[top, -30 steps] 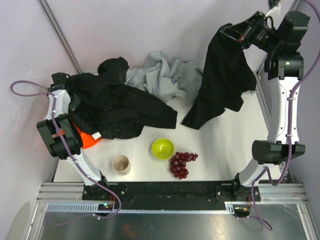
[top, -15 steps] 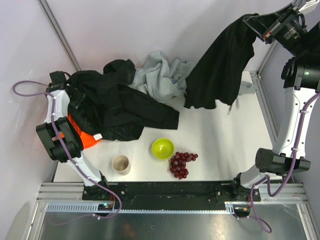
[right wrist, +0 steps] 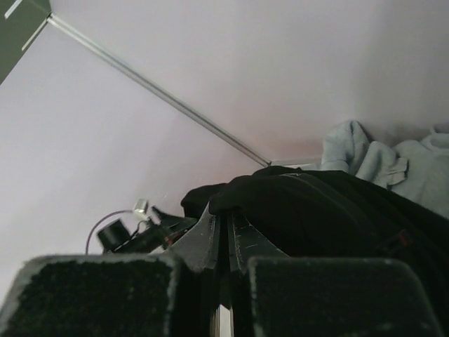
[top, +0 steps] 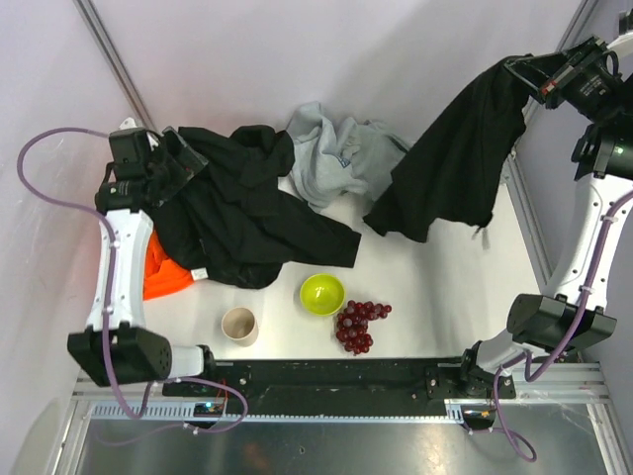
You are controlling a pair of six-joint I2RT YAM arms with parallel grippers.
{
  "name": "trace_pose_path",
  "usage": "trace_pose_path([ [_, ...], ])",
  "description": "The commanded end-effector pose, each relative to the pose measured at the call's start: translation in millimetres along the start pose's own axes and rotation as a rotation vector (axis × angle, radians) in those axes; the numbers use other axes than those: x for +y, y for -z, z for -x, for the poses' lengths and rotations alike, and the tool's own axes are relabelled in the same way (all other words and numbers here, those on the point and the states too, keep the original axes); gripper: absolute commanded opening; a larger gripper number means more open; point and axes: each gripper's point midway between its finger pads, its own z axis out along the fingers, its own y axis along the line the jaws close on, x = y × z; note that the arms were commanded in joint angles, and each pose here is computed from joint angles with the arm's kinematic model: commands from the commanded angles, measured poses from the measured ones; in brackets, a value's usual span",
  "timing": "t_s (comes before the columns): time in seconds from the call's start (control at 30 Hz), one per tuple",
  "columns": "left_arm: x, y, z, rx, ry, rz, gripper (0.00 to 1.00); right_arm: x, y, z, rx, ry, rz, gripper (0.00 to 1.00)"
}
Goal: Pick out a specific cloth from the pile
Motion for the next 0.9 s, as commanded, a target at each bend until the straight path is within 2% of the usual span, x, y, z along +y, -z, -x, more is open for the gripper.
trace_pose_path([
  [0.0, -30.6, 42.8, 30.8, -0.182, -0.058, -0.037, 1.00, 26.9, 27.1, 8.9, -0.051, 0.110, 0.011, 0.00],
  [0.13, -73.0, 70.5, 58.0, -0.308, -0.143, -0.073, 1.00, 20.0, 43.7, 13.7, -0.090, 0.095, -0.044, 0.00],
  [0.3, -138.2, 80.7, 88.6, -0.392, -0.244, -0.164, 1.00, 34.6, 52.1, 15.1, -0.121, 0.099, -0.032, 0.00],
  [0.4, -192.2, 64.8, 85.5, -0.356, -0.320, -0.295, 0.99, 37.9, 55.9, 12.4, -0.133, 0.090, -0.038, 0.00],
  [0.53, -268.0, 20.0, 40.8, -0.189, -0.376, -0.536, 0.92, 27.5, 62.2, 1.5, -0.144, 0.045, -0.078, 0.00],
  [0.67, -317.1, -32.6, -20.4, -0.011, -0.347, -0.677, 0.73, 13.5, 71.1, -12.3, -0.150, 0.002, -0.125, 0.00],
  [0.73, -335.3, -56.0, -53.8, 0.088, -0.299, -0.738, 0.57, 5.5, 74.5, -18.0, -0.151, -0.012, -0.154, 0.00],
  [0.8, -349.0, -81.3, -91.3, 0.194, -0.244, -0.793, 0.34, -3.7, 76.7, -23.5, -0.147, -0.026, -0.181, 0.00],
  [0.87, -356.4, -101.0, -123.3, 0.273, -0.207, -0.821, 0.15, -12.2, 77.6, -28.2, -0.141, -0.043, -0.199, 0.00],
])
